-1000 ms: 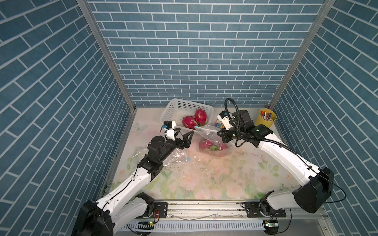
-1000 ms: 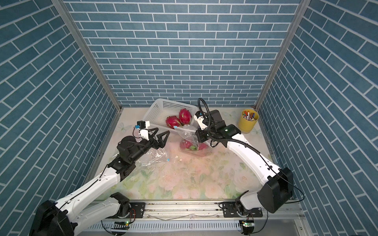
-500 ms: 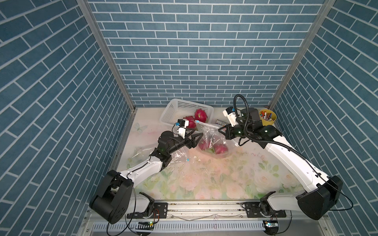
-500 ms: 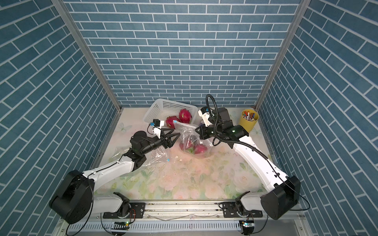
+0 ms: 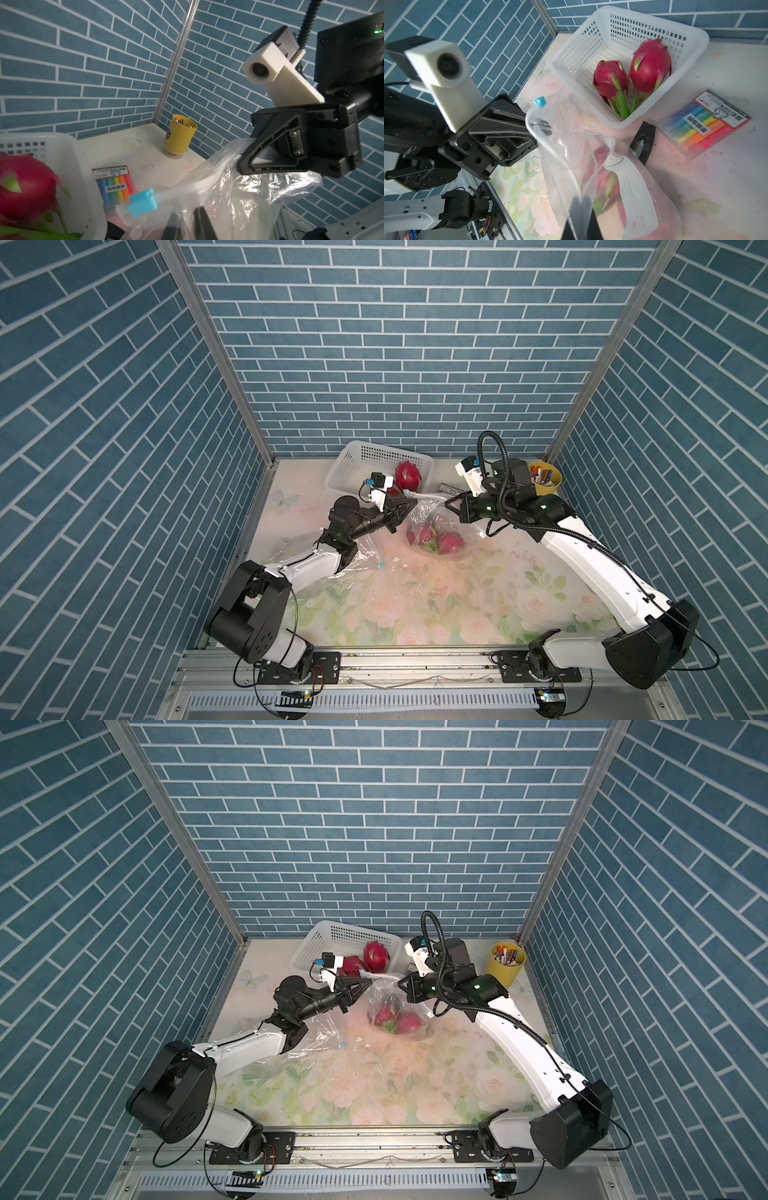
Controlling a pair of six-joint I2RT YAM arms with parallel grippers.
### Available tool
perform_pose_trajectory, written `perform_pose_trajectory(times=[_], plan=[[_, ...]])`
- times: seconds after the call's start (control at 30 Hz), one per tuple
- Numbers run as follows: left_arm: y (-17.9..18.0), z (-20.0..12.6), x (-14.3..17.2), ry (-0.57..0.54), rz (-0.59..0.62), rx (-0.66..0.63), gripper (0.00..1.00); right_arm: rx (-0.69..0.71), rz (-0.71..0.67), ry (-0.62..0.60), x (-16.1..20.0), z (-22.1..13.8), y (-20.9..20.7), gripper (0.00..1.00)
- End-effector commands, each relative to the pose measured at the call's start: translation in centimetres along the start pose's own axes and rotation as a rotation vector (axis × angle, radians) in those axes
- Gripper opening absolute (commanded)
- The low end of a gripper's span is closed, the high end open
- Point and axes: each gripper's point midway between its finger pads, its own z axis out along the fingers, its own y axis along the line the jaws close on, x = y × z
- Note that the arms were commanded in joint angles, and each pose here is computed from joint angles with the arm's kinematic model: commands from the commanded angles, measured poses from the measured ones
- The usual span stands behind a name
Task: Open the zip-top bag and take out the dragon fruit
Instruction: Pick up the zipper food storage bag at the center of the board.
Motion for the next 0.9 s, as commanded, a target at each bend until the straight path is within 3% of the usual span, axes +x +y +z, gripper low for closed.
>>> perform_pose_trajectory(times=[0.0, 0.07, 0.13, 0.23, 0.33, 0.57, 0.87], plan=[[-1.4, 0.2, -1.6, -0.032, 0.024, 0.059, 0.00, -0.013, -0.006, -0.038, -1.2, -0.7, 0.6, 0.00], [-1.3, 0.0, -1.9, -0.039, 0.026, 0.041, 0.00, -0.003, -0.011, -0.035, -1.2, -0.8, 0.4, 0.03], [-1.6, -0.2, -2.4, -0.046, 0.026, 0.038, 0.00, 0.005, -0.037, -0.029, -1.2, -1.1, 0.5, 0.18], [-2.6, -0.7, -3.2, -0.058, 0.022, 0.042, 0.00, 0.035, -0.096, -0.022, -1.7, -2.1, 0.6, 0.49], [-3.8, -1.2, -3.8, -0.063, 0.047, 0.033, 0.00, 0.043, -0.167, -0.017, -2.4, -3.0, 1.2, 0.59], [-4.9, -1.7, -4.4, -0.059, 0.068, 0.010, 0.00, 0.041, -0.396, -0.008, -3.9, -2.4, 5.1, 0.61], [-5.1, -1.6, -3.7, -0.037, 0.056, 0.009, 0.01, -0.049, -0.500, 0.056, -3.7, 1.0, 6.9, 0.46]])
